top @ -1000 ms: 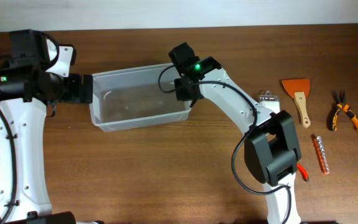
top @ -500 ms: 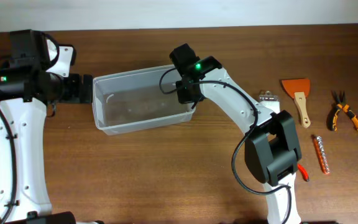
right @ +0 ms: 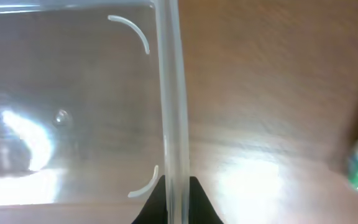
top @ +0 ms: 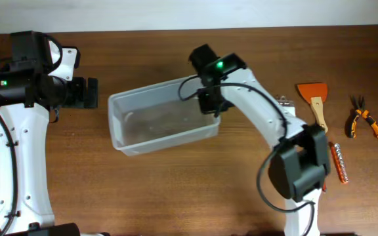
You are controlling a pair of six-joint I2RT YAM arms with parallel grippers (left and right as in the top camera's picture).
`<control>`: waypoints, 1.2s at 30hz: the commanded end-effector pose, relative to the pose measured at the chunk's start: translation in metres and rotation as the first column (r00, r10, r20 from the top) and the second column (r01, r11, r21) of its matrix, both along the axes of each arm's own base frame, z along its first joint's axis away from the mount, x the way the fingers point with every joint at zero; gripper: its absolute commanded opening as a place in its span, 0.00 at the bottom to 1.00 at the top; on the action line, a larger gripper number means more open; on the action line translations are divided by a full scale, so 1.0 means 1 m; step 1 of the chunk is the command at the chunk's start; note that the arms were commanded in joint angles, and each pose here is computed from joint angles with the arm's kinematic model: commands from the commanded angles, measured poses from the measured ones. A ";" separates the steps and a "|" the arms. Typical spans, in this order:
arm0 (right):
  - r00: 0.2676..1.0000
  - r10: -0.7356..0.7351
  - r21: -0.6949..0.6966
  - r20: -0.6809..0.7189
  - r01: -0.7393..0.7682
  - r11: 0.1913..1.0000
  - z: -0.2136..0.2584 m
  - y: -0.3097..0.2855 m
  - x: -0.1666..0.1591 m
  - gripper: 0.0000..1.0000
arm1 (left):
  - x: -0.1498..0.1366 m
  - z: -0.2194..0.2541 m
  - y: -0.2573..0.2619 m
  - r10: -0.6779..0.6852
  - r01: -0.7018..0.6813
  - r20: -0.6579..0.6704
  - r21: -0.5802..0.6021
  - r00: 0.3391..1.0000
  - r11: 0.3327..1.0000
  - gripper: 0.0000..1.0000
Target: Pack container
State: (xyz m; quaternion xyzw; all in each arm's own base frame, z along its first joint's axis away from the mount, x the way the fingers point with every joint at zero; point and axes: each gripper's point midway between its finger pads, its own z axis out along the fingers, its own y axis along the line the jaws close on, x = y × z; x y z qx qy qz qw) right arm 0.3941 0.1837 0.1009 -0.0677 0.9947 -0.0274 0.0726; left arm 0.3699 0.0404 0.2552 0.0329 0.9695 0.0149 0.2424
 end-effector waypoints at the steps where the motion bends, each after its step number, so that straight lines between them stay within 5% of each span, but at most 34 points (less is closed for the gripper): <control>1: 0.998 -0.050 -0.037 0.025 0.051 0.998 0.026 -0.036 0.001 0.04 | 0.005 0.004 -0.001 0.001 -0.001 0.016 -0.013 1.000 1.000 0.99; 11: 0.984 -0.154 -0.095 -0.091 0.145 0.985 0.023 -0.084 -0.016 0.04 | 0.007 0.004 -0.001 0.001 -0.001 0.024 -0.012 1.000 1.000 0.99; 25: 0.973 -0.232 -0.100 -0.009 0.230 0.968 0.023 -0.141 0.015 0.04 | 0.007 0.004 -0.001 0.001 -0.001 0.022 -0.012 1.000 1.000 0.99; 36: 0.989 -0.097 -0.013 -0.110 0.096 0.995 -0.020 -0.125 0.000 0.04 | 0.007 0.004 -0.001 0.001 -0.001 0.022 -0.013 1.000 1.000 0.99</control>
